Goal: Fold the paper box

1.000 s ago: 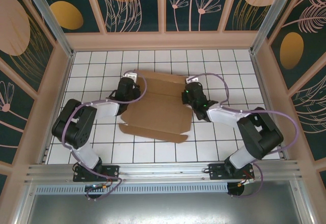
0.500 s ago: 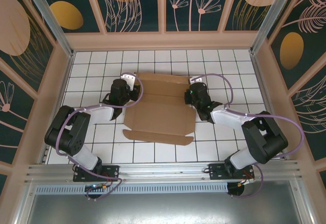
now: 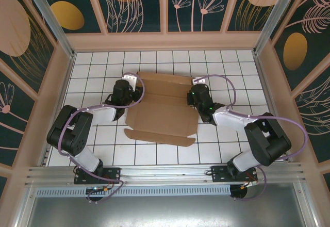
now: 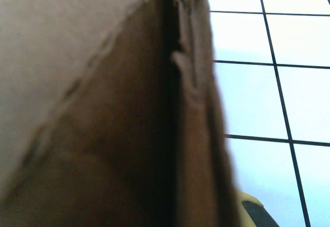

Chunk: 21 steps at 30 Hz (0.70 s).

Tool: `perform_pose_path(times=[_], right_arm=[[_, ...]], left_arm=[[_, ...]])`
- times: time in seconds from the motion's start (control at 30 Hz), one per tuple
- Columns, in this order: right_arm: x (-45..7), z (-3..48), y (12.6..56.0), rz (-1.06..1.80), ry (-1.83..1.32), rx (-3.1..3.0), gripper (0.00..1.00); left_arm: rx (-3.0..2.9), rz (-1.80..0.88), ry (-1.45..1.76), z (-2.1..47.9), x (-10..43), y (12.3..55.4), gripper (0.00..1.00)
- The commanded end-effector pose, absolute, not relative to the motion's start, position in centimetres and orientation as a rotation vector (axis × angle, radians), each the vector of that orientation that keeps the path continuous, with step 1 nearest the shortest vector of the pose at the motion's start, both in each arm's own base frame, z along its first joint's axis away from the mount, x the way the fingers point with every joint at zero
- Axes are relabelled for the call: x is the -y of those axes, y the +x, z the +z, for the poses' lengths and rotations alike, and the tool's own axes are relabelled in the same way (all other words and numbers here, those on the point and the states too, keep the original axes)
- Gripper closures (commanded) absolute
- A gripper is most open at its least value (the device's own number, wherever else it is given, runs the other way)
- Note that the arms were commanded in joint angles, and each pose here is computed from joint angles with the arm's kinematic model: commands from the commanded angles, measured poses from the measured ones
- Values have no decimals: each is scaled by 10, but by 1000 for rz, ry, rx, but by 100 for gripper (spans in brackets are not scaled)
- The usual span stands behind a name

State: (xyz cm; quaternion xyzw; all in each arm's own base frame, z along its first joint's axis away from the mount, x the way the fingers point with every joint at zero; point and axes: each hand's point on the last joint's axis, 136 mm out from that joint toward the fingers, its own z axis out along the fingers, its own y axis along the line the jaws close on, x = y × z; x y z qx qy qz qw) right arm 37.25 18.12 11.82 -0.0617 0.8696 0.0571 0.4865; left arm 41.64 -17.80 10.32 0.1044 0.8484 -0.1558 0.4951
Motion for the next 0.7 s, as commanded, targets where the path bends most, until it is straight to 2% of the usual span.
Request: perform_pose_path(times=[0.0,0.1,0.2,0.67], right_arm=[[-197,145,384,221,-95,-2031,100],[-199,144,384,223,-98,-2033,100],[-203,145,383,226,-99,-2033,100],[-221,160,377,50,-23,-1993,100]], left_arm=[[-2057,-368,210,102,173,416,72],[-2049,-370,205,103,173,416,83],[-2044,-364,199,103,173,419,100],[-2104,-75,18,80,150,431,100]])
